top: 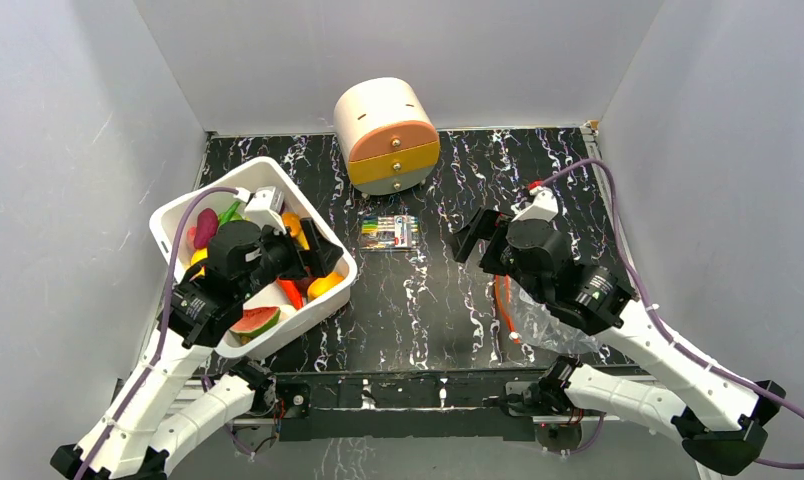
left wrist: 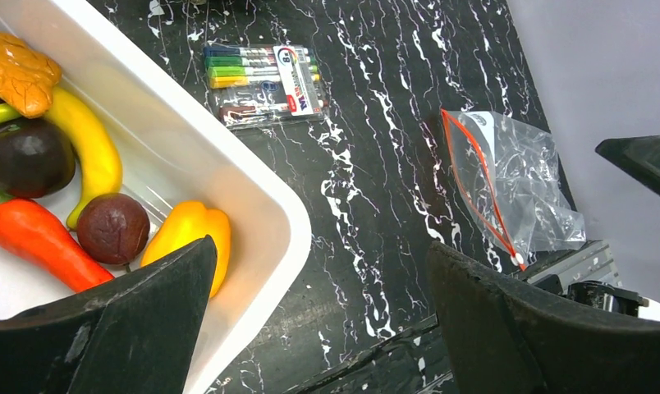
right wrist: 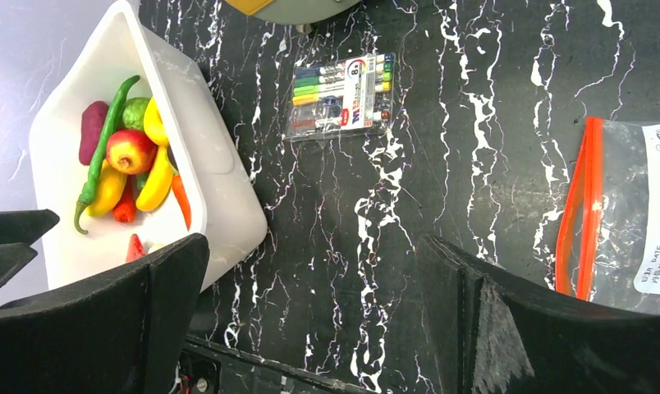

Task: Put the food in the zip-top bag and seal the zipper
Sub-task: Pick up the zipper food storage bag at the center of the board, then open the zipper of the food storage bag.

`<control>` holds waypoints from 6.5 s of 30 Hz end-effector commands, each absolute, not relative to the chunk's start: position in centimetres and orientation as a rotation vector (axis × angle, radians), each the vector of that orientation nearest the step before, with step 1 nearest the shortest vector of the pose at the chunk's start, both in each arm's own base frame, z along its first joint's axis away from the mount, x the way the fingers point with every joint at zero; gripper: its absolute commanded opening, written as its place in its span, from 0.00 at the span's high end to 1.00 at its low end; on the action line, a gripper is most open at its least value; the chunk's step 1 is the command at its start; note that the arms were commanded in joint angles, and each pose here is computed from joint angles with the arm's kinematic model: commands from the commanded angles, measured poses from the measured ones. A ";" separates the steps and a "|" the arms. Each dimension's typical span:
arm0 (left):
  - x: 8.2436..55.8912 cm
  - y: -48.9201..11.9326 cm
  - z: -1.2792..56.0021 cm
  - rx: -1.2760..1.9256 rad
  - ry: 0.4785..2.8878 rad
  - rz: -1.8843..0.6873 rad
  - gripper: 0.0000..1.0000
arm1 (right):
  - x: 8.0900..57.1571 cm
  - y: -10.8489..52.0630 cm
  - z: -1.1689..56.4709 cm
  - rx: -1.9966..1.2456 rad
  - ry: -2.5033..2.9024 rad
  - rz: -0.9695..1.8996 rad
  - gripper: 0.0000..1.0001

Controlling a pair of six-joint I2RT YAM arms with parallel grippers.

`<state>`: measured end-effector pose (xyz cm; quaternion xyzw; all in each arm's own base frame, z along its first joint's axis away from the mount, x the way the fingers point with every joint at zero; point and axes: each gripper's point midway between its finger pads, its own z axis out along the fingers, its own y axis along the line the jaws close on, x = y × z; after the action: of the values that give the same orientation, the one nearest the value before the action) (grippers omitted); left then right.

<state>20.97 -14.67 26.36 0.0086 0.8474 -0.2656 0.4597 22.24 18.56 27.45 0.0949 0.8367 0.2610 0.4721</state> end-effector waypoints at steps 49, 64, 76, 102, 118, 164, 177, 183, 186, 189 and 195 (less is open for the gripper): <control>19.8 -12.3 24.0 0.065 2.081 -0.535 0.02 | 23.7 6.9 9.0 0.298 2.432 -0.656 0.64; 19.4 -11.3 23.4 0.038 2.119 -0.488 0.02 | 24.1 6.3 7.2 0.279 2.491 -0.688 0.69; 19.1 -12.5 23.3 0.050 2.127 -0.567 0.02 | 25.9 8.5 10.5 0.259 2.478 -0.513 1.00; 21.7 -22.4 24.5 0.090 2.173 -1.093 0.25 | 21.5 28.5 25.5 0.156 2.219 1.104 1.00; 22.5 -25.6 21.9 0.079 2.280 -1.224 0.24 | 20.9 30.5 23.9 0.119 2.233 1.106 1.00; 22.1 -27.6 23.0 0.150 2.238 -1.327 0.22 | 20.8 28.8 25.3 0.127 2.179 1.066 1.00; 23.8 -26.2 19.5 0.089 2.349 -1.055 0.88 | 22.0 26.2 23.9 0.151 2.214 0.836 1.00; 24.0 -23.0 19.3 0.045 2.372 -0.836 1.00 | 22.4 17.6 25.0 0.267 2.178 0.392 1.00; 23.8 -23.3 18.9 0.054 2.390 -0.853 1.00 | 22.1 17.1 26.3 0.288 2.141 0.431 1.00; 23.6 -23.9 19.2 0.063 2.381 -0.908 1.00 | 21.9 19.0 26.5 0.240 2.135 0.550 1.00; 23.4 -24.0 21.5 0.097 2.307 -0.946 0.62 | 21.4 22.0 26.6 0.177 2.143 0.722 1.00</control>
<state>23.43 -24.47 18.72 0.0275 0.8921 -0.3492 0.2856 21.06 20.42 25.39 0.0825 0.8720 0.2466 0.4148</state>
